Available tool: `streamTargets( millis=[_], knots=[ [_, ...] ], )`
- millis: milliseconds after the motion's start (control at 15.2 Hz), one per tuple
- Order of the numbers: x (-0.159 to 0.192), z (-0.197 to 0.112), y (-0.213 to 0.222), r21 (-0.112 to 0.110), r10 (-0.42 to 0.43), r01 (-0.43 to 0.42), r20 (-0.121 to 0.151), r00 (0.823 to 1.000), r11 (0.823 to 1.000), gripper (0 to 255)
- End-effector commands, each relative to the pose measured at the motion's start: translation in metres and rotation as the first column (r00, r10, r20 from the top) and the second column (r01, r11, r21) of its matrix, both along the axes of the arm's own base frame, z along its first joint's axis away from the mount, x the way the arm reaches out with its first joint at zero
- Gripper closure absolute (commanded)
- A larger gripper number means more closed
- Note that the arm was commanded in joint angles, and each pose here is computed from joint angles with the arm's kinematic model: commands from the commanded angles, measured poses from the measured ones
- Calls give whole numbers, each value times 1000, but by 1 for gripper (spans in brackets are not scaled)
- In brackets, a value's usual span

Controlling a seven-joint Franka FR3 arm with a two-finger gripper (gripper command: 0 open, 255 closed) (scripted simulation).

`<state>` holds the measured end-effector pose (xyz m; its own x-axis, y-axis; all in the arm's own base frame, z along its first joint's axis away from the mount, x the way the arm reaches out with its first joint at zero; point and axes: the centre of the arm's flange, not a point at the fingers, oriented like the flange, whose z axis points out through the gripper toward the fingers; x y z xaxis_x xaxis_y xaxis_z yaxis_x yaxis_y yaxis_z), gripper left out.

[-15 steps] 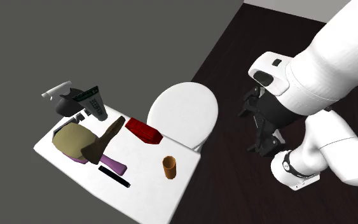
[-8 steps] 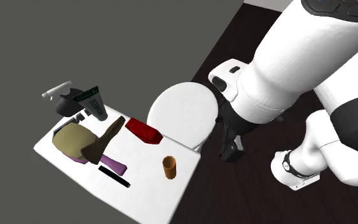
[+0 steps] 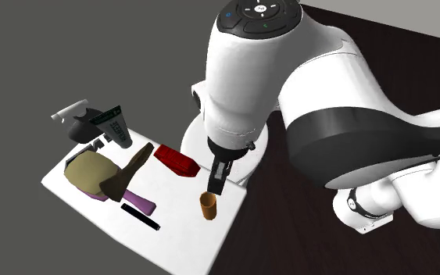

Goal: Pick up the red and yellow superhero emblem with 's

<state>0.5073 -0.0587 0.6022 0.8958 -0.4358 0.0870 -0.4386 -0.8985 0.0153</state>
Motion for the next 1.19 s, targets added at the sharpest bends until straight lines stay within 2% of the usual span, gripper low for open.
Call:
streamTargets(
  millis=[0, 396, 858, 990, 1056, 1122],
  knots=[
    [27, -6, -12, 9, -57, 57, -13, 998, 998, 0],
    [93, -24, -48, 28, -202, 204, -47, 978, 979, 0],
    [93, -64, -48, 28, -202, 204, -47, 978, 979, 0],
    [93, -64, -48, 28, -202, 204, -47, 978, 979, 0],
    [93, -65, -48, 28, -202, 204, -47, 978, 979, 255],
    [93, -65, -48, 28, -202, 204, -47, 978, 979, 255]
  ],
)
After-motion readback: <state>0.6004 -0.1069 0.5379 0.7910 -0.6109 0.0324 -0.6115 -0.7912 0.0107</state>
